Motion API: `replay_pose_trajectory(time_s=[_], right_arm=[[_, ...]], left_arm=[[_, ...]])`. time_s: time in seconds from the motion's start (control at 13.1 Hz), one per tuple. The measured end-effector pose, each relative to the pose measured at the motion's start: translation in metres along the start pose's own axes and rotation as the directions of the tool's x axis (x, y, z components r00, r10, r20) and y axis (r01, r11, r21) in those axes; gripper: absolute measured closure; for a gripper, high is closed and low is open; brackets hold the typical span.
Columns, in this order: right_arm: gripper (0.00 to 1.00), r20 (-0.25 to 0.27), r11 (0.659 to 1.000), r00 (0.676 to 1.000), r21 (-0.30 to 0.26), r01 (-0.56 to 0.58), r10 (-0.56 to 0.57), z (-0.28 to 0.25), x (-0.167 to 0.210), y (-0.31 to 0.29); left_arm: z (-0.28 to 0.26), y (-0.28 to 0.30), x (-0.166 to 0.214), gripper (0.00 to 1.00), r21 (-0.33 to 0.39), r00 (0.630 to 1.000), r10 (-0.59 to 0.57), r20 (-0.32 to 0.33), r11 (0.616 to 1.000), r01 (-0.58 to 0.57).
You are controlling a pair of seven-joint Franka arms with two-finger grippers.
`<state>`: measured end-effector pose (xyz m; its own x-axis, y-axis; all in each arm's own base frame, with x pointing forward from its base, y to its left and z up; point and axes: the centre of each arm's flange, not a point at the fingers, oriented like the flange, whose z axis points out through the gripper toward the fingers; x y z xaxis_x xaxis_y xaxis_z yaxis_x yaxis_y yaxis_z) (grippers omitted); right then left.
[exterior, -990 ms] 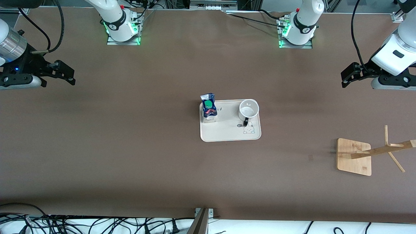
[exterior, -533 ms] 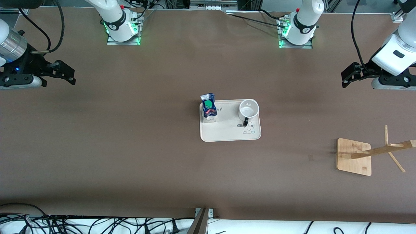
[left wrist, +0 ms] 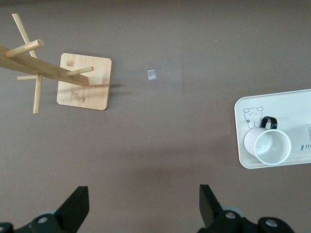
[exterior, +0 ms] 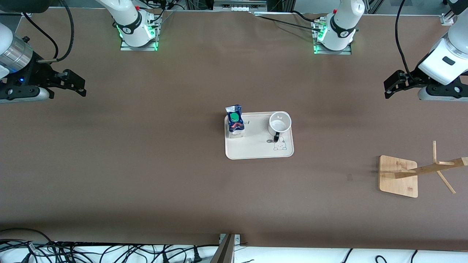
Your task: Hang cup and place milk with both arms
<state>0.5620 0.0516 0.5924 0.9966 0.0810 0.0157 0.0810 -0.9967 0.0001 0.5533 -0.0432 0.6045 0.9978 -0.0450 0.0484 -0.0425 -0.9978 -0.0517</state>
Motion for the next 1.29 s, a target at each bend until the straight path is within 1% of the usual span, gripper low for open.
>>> replay_pose_trajectory(time_s=[0.15, 0.23, 0.38, 0.46, 0.53, 0.69, 0.76, 0.91, 1.07, 1.14, 1.29], right_arm=[[0.00, 0.017, 1.000, 1.000, -0.002, 0.001, -0.001, 0.008, 0.003, -0.001], [0.00, 0.044, 1.000, 0.999, -0.005, 0.002, -0.002, 0.020, 0.006, -0.002], [0.00, 0.123, 1.000, 0.992, -0.013, 0.013, -0.012, 0.062, 0.020, -0.006], [0.00, 0.150, 0.999, 0.988, -0.013, 0.040, -0.038, 0.078, 0.025, -0.007], [0.00, 0.164, 0.997, 0.984, -0.010, 0.070, -0.068, 0.087, 0.028, -0.011], [0.00, 0.157, 0.994, 0.981, 0.012, 0.112, -0.113, 0.083, 0.029, -0.037], [0.00, 0.144, 0.992, 0.981, 0.033, 0.123, -0.127, 0.075, 0.027, -0.065], [0.00, 0.133, 0.990, 0.982, 0.048, 0.131, -0.136, 0.064, 0.014, -0.138], [0.00, 0.130, 0.984, 0.976, 0.062, 0.169, -0.175, 0.070, -0.005, -0.217], [0.00, 0.112, 0.979, 0.974, 0.084, 0.186, -0.195, 0.078, -0.010, -0.254], [0.00, 0.055, 0.974, 0.978, 0.116, 0.195, -0.202, 0.097, -0.016, -0.327]], left_arm=[[0.000, 0.000, 0.000, 0.00, 0.000, 1.000, 0.000, 0.000, 1.000, 0.000], [0.000, 0.000, 0.000, 0.00, 0.000, 1.000, 0.000, 0.000, 1.000, 0.000], [0.000, 0.000, 0.000, 0.00, 0.000, 1.000, 0.000, 0.000, 1.000, 0.000], [0.000, 0.000, 0.000, 0.00, 0.000, 1.000, 0.000, 0.000, 1.000, 0.000], [0.000, 0.000, 0.000, 0.00, 0.000, 1.000, 0.000, 0.000, 1.000, 0.000], [0.000, 0.000, 0.000, 0.00, 0.000, 1.000, 0.000, 0.000, 1.000, 0.000], [0.000, 0.000, 0.000, 0.00, 0.000, 1.000, 0.000, 0.000, 1.000, 0.000], [0.000, 0.000, 0.000, 0.00, 0.000, 1.000, 0.000, 0.001, 1.000, 0.000], [0.000, 0.000, 0.000, 0.00, 0.000, 1.000, -0.001, 0.001, 1.000, 0.001], [0.000, 0.000, 0.000, 0.00, 0.000, 1.000, -0.001, 0.001, 1.000, 0.001], [0.000, -0.001, 0.000, 0.00, 0.000, 1.000, -0.001, 0.001, 1.000, 0.001]])
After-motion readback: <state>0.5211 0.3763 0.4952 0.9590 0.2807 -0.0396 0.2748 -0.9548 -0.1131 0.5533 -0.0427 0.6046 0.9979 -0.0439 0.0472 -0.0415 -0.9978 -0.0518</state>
